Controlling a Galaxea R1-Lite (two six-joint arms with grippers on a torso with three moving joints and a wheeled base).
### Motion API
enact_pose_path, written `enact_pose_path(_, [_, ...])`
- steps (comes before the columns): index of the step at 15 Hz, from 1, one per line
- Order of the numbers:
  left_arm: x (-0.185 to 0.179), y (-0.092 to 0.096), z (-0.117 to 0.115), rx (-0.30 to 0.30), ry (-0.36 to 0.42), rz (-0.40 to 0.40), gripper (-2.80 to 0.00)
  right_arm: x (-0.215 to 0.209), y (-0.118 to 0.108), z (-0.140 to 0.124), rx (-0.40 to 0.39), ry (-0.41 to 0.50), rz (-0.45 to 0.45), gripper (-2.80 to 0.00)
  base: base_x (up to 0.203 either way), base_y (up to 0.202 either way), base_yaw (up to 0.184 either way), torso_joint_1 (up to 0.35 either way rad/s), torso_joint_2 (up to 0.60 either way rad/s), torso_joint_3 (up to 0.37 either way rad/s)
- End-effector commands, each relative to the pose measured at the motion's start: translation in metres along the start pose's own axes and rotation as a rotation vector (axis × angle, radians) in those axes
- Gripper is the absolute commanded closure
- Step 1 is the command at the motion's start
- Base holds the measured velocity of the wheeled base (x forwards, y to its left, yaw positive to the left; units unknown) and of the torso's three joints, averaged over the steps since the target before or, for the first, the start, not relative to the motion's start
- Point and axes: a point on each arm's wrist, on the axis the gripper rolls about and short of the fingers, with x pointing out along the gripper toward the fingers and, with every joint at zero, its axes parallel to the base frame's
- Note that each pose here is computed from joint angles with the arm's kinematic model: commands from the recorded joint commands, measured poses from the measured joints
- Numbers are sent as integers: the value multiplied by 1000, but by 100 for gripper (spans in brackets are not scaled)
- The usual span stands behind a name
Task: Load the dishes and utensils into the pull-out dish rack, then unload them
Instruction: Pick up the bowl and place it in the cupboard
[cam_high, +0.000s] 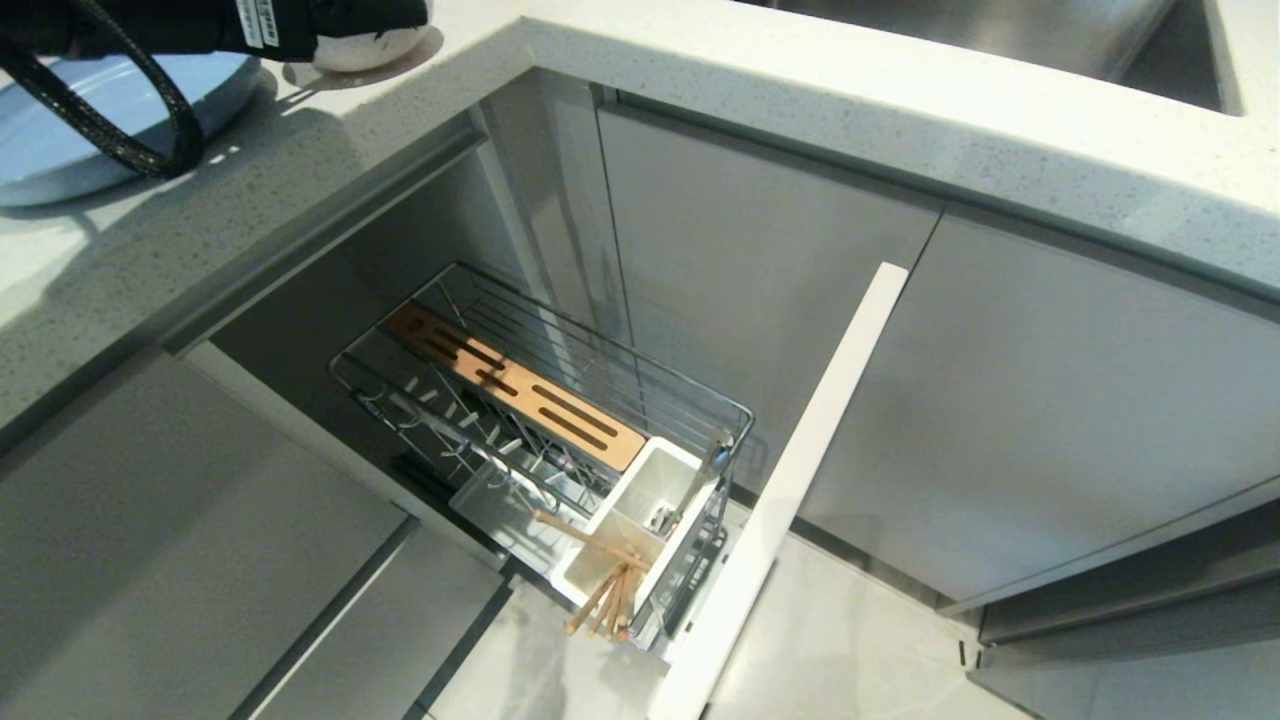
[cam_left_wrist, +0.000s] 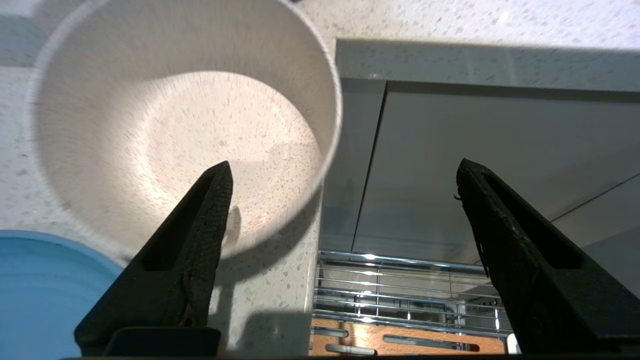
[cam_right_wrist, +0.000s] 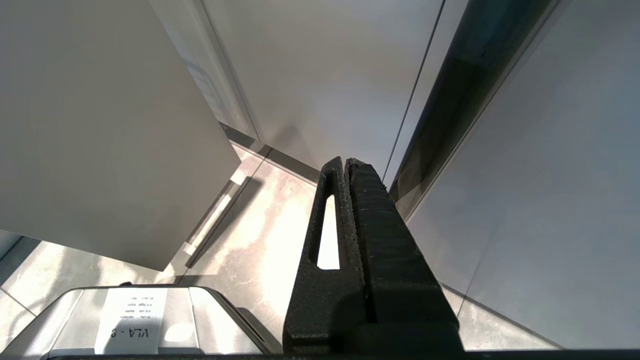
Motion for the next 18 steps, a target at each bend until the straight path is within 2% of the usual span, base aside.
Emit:
enact_pose_path(1, [11,-1,-6,3,21,-1,-280,0,0,0,0,-3,1,0,0,0,0,0,0,0])
enact_pose_path(7, [14,-1,-8,3,30,-4,-280,0,0,0,0,-3,2,0,0,0,0,0,0,0])
enact_pose_path(8, [15,-1,-8,5,30,-4,0,0,0,-1,0,-3,1,0,0,0,0,0,0,0])
enact_pose_path(18, [7,-7,-1,13,6,-21,0,0,0,-1,0,-3,1,0,0,0,0,0,0,0])
